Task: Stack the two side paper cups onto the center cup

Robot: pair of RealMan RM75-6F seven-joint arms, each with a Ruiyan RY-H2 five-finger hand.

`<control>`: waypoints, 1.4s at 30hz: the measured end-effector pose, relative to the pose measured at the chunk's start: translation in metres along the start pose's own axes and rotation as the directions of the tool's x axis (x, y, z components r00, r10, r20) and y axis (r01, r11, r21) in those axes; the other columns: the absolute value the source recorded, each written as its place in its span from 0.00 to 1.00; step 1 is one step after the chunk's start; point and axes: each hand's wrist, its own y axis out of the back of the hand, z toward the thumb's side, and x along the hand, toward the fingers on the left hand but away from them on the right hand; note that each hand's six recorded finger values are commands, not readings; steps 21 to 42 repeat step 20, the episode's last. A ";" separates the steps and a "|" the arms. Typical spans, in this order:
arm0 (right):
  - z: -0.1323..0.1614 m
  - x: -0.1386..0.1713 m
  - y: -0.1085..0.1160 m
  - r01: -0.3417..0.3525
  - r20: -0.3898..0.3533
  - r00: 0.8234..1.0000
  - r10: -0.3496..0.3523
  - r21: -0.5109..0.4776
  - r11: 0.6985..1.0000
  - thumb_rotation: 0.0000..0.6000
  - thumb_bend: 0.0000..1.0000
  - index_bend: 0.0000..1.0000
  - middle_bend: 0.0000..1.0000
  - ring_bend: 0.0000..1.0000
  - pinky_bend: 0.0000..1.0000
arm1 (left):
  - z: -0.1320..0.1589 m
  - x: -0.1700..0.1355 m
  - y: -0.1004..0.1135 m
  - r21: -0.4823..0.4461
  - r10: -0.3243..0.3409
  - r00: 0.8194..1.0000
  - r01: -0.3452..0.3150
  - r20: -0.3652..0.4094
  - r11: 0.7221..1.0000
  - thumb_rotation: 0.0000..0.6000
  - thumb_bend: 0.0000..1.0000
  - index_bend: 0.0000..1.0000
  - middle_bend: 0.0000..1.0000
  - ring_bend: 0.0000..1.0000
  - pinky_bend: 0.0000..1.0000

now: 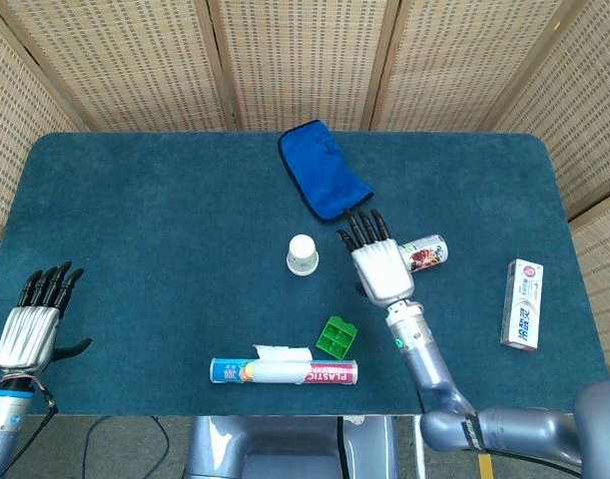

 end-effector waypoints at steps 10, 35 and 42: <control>-0.080 0.088 -0.011 -0.042 0.103 0.994 0.044 -0.019 0.999 1.00 0.08 0.00 0.00 0.00 0.00 | 0.000 -0.010 0.002 0.026 0.017 1.000 -0.017 -0.001 1.000 1.00 0.06 0.00 0.00 0.00 0.00; -0.127 0.156 -0.021 -0.033 0.181 0.982 0.045 -0.068 0.997 1.00 0.08 0.00 0.00 0.00 0.00 | -0.001 -0.029 0.003 0.055 0.040 0.999 -0.039 -0.018 0.998 1.00 0.06 0.00 0.00 0.00 0.00; -0.127 0.156 -0.021 -0.033 0.181 0.982 0.045 -0.068 0.997 1.00 0.08 0.00 0.00 0.00 0.00 | -0.001 -0.029 0.003 0.055 0.040 0.999 -0.039 -0.018 0.998 1.00 0.06 0.00 0.00 0.00 0.00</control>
